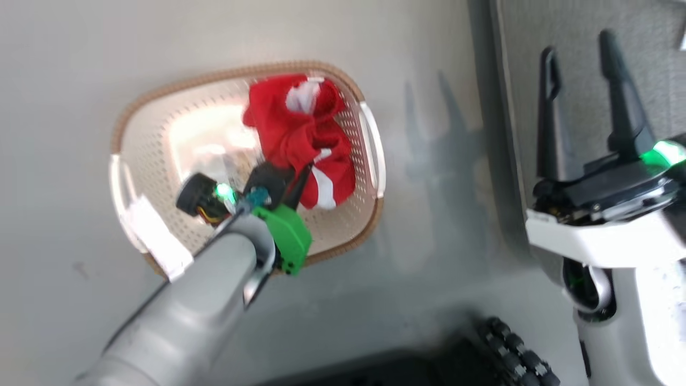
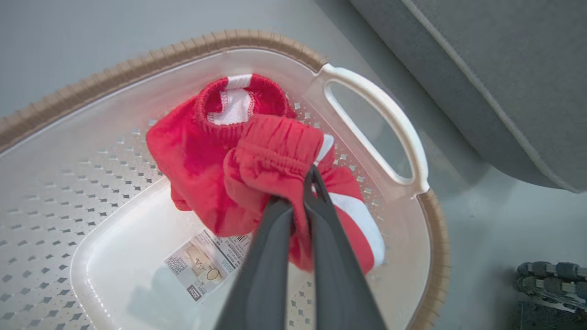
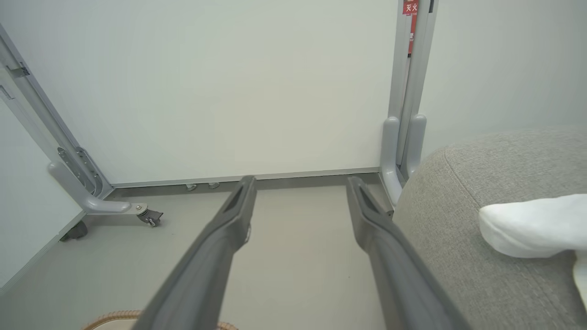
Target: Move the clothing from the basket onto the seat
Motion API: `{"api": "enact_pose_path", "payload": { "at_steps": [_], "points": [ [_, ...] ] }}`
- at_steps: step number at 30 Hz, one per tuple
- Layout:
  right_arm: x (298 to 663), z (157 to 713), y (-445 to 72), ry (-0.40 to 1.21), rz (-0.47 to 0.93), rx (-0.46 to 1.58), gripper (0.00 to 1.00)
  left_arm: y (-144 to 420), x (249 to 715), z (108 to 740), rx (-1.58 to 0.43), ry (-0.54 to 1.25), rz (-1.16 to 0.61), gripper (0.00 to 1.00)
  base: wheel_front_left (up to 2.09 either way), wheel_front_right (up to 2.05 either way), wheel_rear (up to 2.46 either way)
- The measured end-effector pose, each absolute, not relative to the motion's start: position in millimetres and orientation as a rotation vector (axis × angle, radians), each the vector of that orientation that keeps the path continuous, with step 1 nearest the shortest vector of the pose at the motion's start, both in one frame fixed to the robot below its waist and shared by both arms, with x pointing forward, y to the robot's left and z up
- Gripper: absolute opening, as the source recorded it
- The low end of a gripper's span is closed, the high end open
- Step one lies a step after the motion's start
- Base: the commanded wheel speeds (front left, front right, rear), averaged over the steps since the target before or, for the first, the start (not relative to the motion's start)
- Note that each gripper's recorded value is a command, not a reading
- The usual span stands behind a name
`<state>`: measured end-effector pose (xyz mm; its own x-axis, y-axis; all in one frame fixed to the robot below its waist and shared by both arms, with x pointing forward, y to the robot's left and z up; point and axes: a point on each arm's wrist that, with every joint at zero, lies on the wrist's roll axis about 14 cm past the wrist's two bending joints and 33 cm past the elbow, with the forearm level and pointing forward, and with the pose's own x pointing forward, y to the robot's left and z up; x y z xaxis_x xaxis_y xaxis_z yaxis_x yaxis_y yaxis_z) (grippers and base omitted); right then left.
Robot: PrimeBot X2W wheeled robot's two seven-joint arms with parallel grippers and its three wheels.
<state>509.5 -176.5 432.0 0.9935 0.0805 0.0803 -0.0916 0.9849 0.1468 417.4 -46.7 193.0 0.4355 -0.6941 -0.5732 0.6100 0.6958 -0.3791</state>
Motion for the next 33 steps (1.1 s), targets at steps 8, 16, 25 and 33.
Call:
{"api": "enact_pose_path", "payload": {
  "at_steps": [8,16,25,33],
  "points": [
    [473,471,-162,-0.092,0.113,0.200,1.00,-23,425,282,-0.101,0.549,-0.716,0.00,0.00,0.00,0.00],
    [428,512,-152,-0.141,0.134,0.245,1.00,3,427,380,-0.086,0.292,-0.612,0.00,0.00,0.00,0.00],
    [379,547,-138,-0.209,0.180,0.265,1.00,16,417,488,-0.098,0.003,-0.546,0.00,0.00,0.00,0.00],
    [350,576,-125,-0.288,0.228,0.269,1.00,6,398,566,-0.104,-0.212,-0.585,0.00,0.00,0.00,0.00]
  ]
}}
